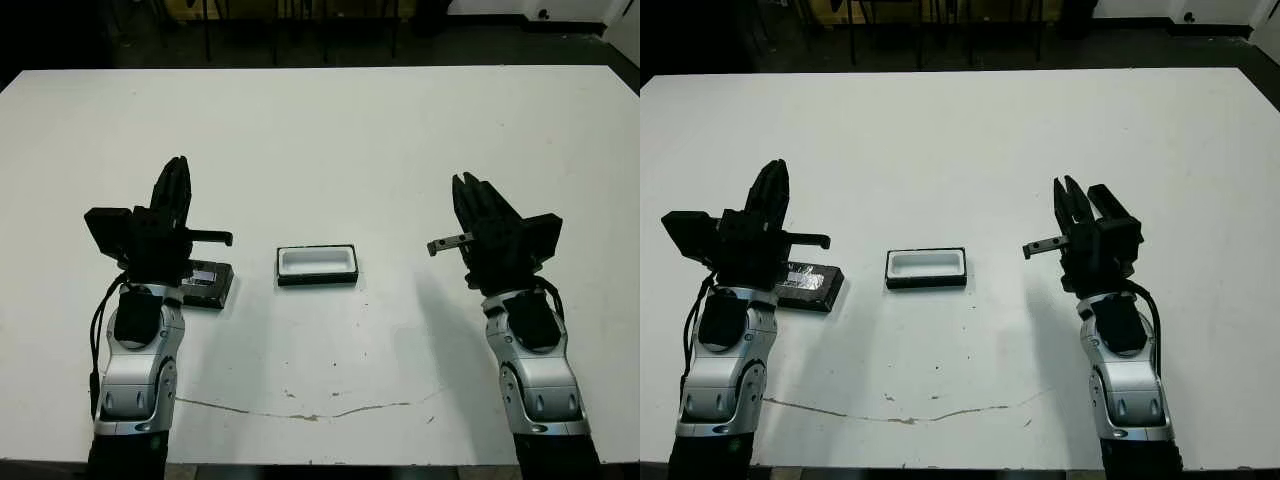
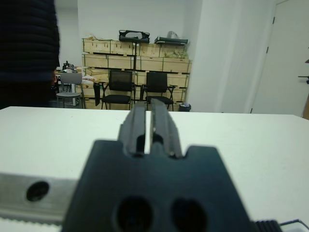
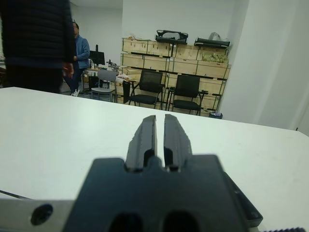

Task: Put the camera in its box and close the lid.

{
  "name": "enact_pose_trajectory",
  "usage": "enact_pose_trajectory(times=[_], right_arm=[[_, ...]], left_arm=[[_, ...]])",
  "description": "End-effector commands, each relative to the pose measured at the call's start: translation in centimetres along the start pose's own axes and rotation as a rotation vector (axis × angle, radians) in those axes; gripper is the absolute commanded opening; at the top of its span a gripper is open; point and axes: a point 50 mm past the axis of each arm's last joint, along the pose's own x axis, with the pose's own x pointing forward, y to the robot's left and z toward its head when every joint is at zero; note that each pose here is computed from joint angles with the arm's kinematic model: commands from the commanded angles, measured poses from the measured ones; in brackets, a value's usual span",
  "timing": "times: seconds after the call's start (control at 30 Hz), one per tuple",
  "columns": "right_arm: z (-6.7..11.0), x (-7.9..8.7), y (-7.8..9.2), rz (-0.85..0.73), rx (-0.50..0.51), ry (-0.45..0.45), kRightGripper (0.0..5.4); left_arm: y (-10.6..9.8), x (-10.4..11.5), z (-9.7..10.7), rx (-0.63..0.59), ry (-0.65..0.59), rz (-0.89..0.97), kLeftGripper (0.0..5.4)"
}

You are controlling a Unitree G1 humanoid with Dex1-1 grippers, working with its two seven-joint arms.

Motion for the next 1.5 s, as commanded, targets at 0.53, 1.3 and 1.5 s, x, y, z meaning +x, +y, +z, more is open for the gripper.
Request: enact_pose_trajectory(times=[0.53, 1.3, 1.5], right_arm=[[0.4, 0.3, -1.5, -0.007, -0.041, 0.01, 0.0], [1.5, 7.3, -12.1, 0.034, -0.292, 0.315, 2.35], [0.1, 7.5, -13.1, 0.133, -0.232, 0.426, 3.44]], left_arm=[[0.2, -0.4, -0.6, 0.011, 0.036, 0.001, 0.02], [0.1, -0.6, -0.7, 0.024, 0.038, -0.002, 0.0], [0.1, -0.7, -0.7, 0.025, 0.038, 0.002, 0.0]])
